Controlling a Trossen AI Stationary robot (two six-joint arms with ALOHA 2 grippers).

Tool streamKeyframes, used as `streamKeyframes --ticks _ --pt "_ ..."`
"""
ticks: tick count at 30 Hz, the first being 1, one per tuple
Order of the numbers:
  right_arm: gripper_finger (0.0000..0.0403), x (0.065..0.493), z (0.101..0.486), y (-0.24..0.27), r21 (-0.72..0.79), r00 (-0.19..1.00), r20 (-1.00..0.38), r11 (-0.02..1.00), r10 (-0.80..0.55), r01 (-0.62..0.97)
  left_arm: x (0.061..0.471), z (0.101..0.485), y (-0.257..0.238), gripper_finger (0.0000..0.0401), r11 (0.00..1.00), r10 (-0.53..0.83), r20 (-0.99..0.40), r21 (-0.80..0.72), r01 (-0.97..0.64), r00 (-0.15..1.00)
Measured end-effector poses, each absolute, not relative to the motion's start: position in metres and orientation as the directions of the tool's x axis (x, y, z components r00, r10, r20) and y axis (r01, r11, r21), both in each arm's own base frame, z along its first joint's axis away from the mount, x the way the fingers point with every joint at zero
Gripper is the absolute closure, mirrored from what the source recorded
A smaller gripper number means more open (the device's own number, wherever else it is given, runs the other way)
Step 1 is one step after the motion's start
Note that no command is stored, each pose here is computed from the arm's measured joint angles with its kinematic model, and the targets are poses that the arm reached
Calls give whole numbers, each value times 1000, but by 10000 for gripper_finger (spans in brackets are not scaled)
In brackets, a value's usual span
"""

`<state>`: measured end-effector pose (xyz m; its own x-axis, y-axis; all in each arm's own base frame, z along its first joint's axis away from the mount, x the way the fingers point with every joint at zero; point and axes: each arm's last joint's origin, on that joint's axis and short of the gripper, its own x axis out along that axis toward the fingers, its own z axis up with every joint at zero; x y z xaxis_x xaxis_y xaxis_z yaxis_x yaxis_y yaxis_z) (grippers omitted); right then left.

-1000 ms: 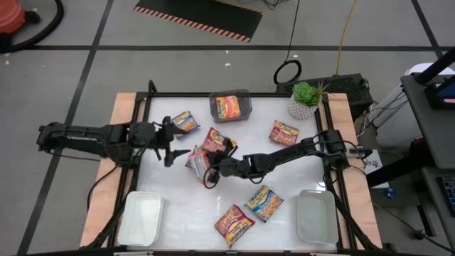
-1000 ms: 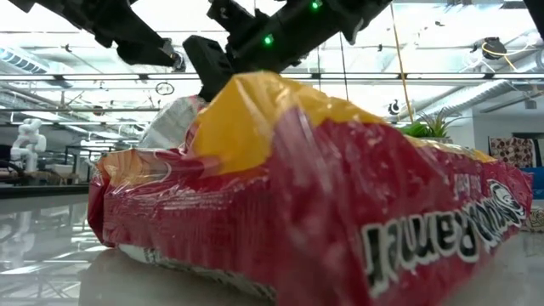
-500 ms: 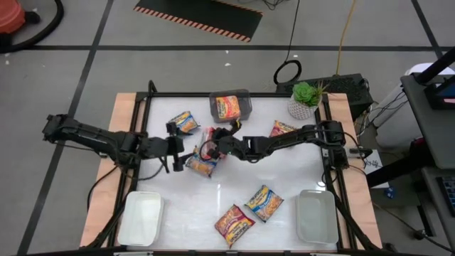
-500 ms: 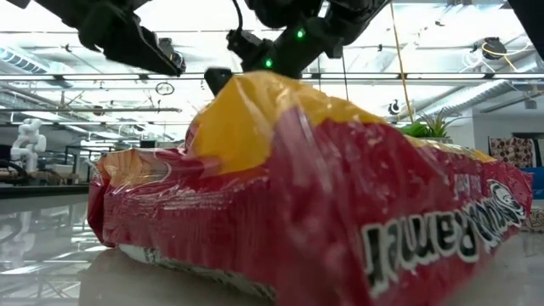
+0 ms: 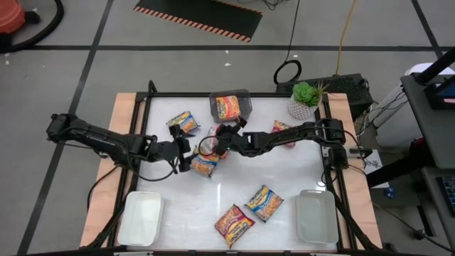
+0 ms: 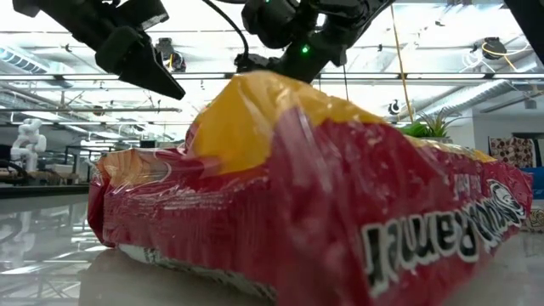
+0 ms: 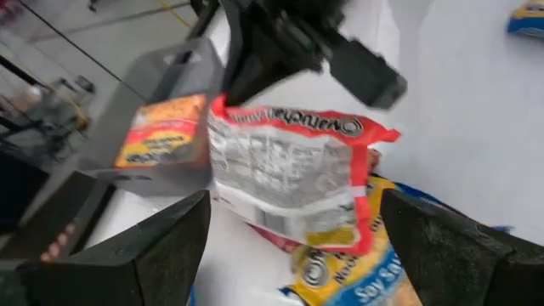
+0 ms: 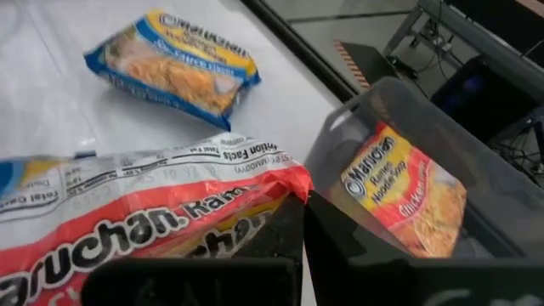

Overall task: Sort Maruchan noodles
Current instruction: Put the orange noodle pack into the black bin

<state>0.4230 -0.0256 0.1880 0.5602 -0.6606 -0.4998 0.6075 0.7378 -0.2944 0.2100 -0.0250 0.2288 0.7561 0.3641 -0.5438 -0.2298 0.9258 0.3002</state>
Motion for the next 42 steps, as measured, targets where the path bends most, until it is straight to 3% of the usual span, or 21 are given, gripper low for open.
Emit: streamKeyframes --ticks 15,36,42 --pt "403 410 206 -7 -321 565 -538 772 -625 548 209 228 -31 55 948 316 -559 161 -273 766" --pt "403 408 204 -3 -225 612 -633 869 -474 440 202 229 -59 55 950 289 -527 57 -306 799" --pt "403 410 204 -5 -142 641 -660 903 -392 406 202 226 -70 54 943 260 -531 -38 -330 807"
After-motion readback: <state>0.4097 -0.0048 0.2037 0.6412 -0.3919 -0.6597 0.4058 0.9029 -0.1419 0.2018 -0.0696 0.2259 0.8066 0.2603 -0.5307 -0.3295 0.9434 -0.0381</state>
